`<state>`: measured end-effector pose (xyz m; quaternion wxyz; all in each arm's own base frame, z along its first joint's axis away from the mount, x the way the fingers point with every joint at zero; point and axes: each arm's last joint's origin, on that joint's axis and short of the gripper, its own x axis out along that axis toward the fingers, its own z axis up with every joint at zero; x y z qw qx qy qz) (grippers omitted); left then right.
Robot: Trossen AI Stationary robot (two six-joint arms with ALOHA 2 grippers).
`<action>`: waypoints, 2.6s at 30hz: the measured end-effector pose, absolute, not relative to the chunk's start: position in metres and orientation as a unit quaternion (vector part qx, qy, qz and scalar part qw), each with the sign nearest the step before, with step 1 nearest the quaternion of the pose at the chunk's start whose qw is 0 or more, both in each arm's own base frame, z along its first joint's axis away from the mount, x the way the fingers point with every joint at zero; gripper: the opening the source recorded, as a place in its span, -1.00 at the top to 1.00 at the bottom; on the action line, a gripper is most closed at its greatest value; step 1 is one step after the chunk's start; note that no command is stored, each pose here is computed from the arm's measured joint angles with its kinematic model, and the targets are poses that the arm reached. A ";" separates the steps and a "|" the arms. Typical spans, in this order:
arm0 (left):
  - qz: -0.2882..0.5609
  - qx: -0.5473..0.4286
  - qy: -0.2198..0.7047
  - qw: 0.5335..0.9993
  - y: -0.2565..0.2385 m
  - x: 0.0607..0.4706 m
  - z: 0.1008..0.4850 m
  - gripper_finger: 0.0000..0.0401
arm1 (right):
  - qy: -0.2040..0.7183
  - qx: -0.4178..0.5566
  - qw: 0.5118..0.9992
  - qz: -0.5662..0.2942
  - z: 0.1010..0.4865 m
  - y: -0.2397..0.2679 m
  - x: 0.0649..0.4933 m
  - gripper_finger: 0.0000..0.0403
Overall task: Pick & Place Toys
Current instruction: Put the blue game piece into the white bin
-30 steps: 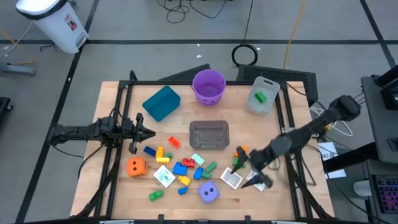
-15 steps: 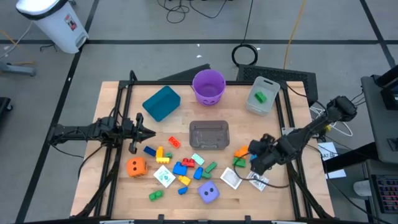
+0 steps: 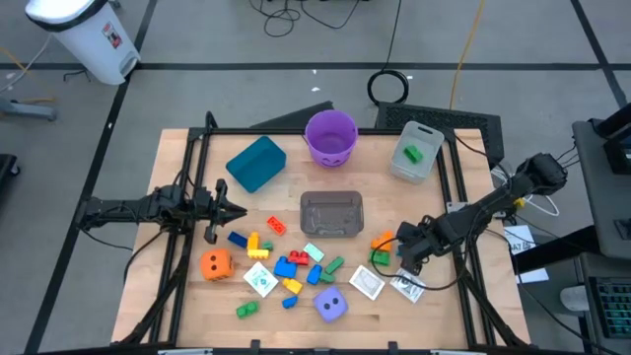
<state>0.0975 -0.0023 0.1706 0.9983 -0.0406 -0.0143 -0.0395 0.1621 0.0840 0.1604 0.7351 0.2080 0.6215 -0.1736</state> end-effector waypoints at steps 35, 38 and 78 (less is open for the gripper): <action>-0.040 -0.041 -0.014 0.998 -0.002 0.098 0.171 0.79 | 0.492 0.233 0.829 -0.131 0.173 0.069 0.145 -0.17; -0.040 -0.041 -0.014 0.998 -0.002 0.098 0.171 0.79 | 0.445 0.230 0.853 -0.144 0.182 0.063 0.146 -0.15; -0.040 -0.041 -0.014 0.998 -0.002 0.098 0.171 0.79 | 0.262 0.117 0.785 -0.549 0.197 -0.124 0.133 -0.21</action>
